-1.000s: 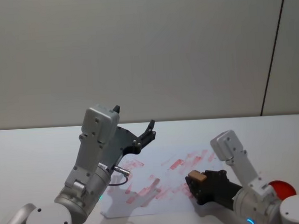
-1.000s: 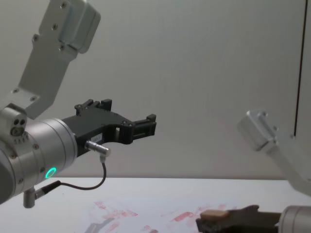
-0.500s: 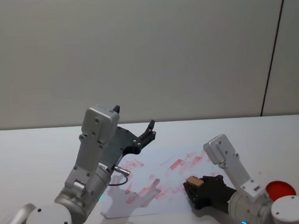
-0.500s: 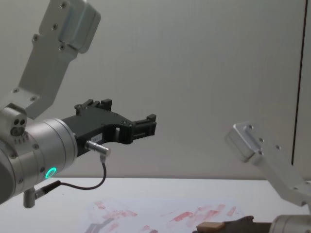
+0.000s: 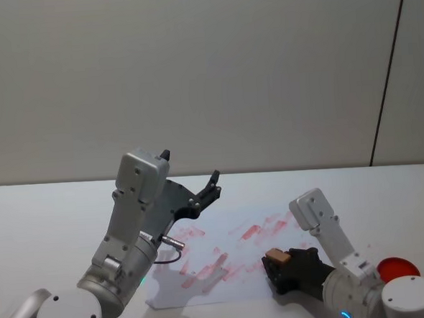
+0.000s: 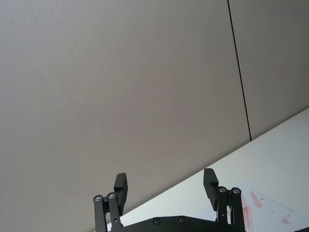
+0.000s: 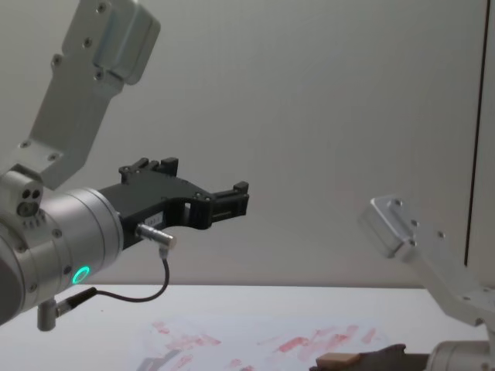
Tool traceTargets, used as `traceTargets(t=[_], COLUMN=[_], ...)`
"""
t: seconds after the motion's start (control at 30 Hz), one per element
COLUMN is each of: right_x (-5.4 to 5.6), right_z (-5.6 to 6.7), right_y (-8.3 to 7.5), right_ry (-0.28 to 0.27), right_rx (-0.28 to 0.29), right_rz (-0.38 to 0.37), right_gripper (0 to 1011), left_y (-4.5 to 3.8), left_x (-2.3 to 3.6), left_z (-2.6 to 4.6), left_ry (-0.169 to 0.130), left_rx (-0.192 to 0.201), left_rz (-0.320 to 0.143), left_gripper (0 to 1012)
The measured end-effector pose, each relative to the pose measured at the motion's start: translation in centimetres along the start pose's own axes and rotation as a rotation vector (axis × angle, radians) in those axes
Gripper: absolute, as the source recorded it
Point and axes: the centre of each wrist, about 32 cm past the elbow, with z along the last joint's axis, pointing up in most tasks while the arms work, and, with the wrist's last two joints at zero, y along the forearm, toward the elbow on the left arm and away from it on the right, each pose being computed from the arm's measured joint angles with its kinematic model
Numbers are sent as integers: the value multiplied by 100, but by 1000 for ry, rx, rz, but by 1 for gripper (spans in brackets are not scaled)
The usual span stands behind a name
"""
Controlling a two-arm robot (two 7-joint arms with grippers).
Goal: Use the one hand to pick up the stamp and affix it onto the A4 paper.
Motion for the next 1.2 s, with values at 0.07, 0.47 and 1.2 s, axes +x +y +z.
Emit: traceTargets(t=[0.07, 0.47, 1.2], right_x=[5, 30, 397], right_z=[6, 219, 274], right_y=[7, -12, -620], right_ry=[7, 60, 123], right_rx=[9, 143, 284], right_rz=[-3, -2, -130], right_gripper=[220, 219, 220], left_y=[0, 0, 0], left_x=[0, 0, 0], left_z=[0, 0, 0], left_ry=[0, 0, 0], left_rx=[0, 0, 0], left_rz=[0, 0, 0], left_gripper=[1002, 1003, 1003])
